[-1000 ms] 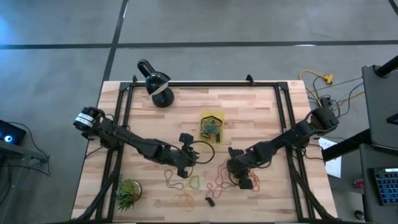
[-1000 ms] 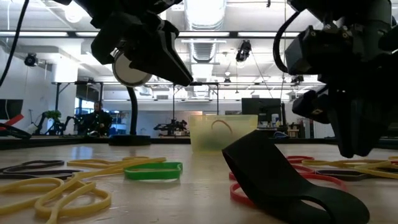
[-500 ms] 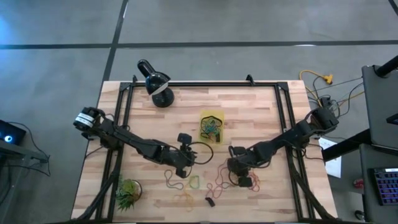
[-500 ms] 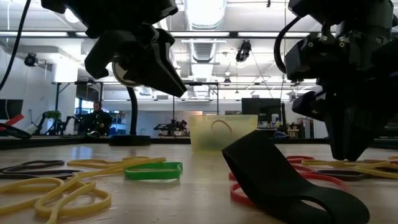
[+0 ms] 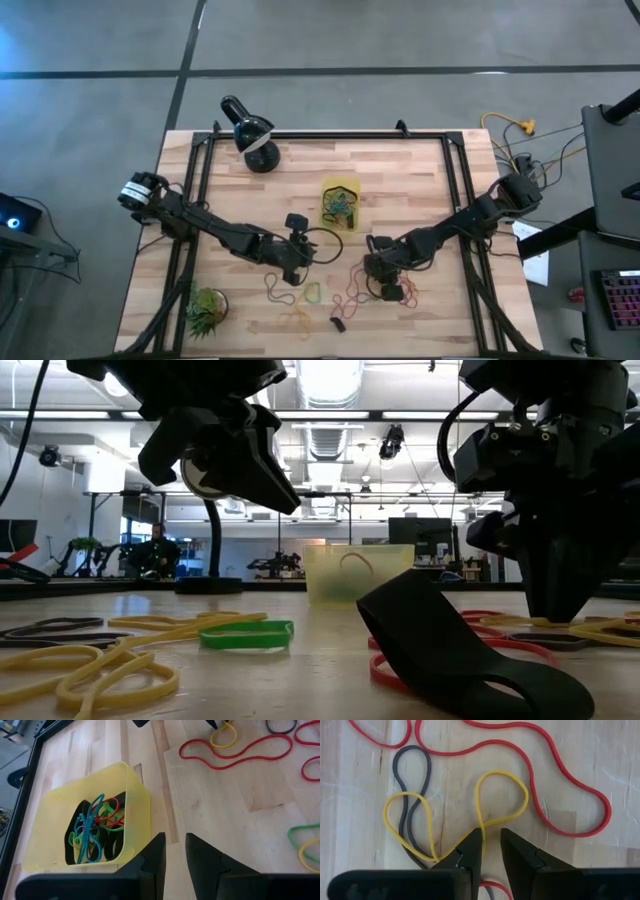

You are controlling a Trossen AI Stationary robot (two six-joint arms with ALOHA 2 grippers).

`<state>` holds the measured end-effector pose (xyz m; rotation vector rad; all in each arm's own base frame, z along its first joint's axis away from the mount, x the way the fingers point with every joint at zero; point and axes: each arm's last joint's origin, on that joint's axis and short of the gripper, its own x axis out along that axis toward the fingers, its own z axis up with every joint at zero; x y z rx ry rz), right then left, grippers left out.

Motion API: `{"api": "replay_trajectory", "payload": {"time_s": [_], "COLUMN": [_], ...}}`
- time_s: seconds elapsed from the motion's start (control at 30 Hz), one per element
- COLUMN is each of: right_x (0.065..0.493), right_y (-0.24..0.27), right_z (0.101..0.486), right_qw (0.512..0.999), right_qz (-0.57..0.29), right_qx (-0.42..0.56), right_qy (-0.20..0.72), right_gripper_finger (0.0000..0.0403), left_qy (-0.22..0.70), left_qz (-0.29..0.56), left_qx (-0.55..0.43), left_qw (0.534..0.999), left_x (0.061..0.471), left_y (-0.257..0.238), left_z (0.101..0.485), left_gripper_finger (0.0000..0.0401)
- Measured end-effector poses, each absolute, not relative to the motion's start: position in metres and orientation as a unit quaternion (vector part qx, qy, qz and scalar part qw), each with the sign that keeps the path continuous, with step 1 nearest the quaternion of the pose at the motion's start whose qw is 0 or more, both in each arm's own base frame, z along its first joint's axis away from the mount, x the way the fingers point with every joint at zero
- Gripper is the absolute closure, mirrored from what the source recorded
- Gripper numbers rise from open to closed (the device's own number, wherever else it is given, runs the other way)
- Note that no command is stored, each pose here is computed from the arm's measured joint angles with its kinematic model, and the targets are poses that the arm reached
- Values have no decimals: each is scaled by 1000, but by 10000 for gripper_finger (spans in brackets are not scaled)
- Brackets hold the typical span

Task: Pick and place rubber bands into bin
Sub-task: Put the yellow rubber band into the yellow bin

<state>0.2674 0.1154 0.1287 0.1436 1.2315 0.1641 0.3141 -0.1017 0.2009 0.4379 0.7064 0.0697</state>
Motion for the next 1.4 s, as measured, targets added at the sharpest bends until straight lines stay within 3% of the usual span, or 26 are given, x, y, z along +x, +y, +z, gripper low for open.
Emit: {"api": "replay_trajectory", "payload": {"time_s": [0.73,0.97,1.4], "right_x": [265,262,269], "right_y": [122,128,131], "right_z": [122,123,165], "right_qw": [810,814,808], "right_qz": [72,73,41], "right_qx": [51,21,-45], "right_qy": [579,576,585], "right_gripper_finger": [336,389,394], "left_qy": [343,343,343], "left_qz": [34,34,34], "left_qx": [213,213,213], "left_qw": [914,914,914], "left_x": [314,314,314], "left_y": [-102,-102,-102], "left_z": [201,201,201], "left_gripper_finger": [342,342,342]}}
